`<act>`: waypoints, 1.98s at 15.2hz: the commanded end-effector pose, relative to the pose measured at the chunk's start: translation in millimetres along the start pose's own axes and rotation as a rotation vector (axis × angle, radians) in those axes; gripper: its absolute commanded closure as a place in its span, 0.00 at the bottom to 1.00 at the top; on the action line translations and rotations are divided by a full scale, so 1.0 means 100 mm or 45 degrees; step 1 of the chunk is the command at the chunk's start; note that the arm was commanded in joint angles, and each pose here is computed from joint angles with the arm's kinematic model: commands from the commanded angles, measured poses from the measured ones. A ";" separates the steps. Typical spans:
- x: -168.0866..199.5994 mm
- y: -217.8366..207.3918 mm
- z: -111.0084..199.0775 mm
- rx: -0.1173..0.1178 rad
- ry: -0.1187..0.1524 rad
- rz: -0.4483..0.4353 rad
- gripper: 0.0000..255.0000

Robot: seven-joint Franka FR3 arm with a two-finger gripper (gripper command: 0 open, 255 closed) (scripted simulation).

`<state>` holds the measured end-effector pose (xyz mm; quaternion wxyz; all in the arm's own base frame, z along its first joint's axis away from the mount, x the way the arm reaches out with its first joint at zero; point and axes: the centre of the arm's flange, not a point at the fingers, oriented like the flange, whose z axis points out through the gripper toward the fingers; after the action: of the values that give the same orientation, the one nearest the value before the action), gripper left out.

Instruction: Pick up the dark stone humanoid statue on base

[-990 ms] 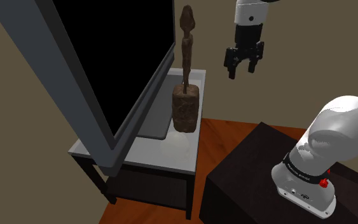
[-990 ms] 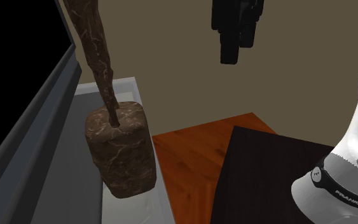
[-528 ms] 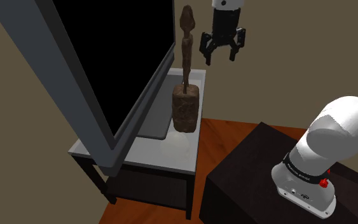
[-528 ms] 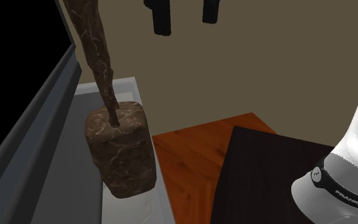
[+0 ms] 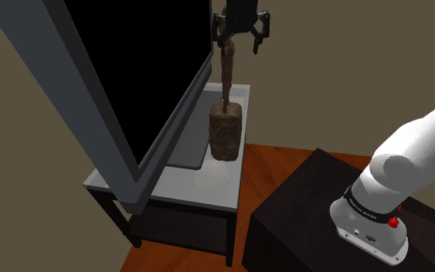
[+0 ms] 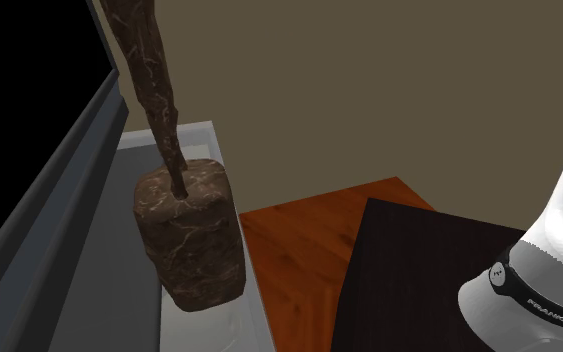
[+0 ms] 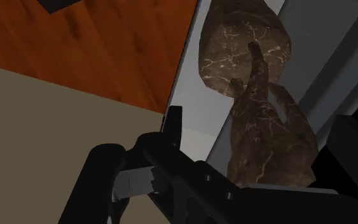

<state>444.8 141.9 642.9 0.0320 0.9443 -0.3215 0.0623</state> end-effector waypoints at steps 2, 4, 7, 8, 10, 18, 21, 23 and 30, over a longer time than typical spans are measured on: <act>0.16 -0.28 -0.19 -0.005 0.068 0.115 0.00; 0.20 -0.35 -0.19 -0.007 0.086 0.145 0.00; 0.18 -0.36 -0.04 -0.007 0.086 0.145 0.00; 0.17 -0.36 0.02 -0.007 0.086 0.145 0.00; 0.16 -0.36 0.12 -0.007 0.086 0.145 0.00; 0.16 -0.36 0.15 -0.007 0.086 0.145 1.00; 0.16 -0.36 0.15 -0.007 0.086 0.145 1.00; 0.16 -0.36 0.10 -0.007 0.086 0.145 1.00; 0.21 -0.35 -0.27 -0.007 0.086 0.145 1.00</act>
<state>481.6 158.2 662.6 0.0429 0.9220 -0.3735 0.0931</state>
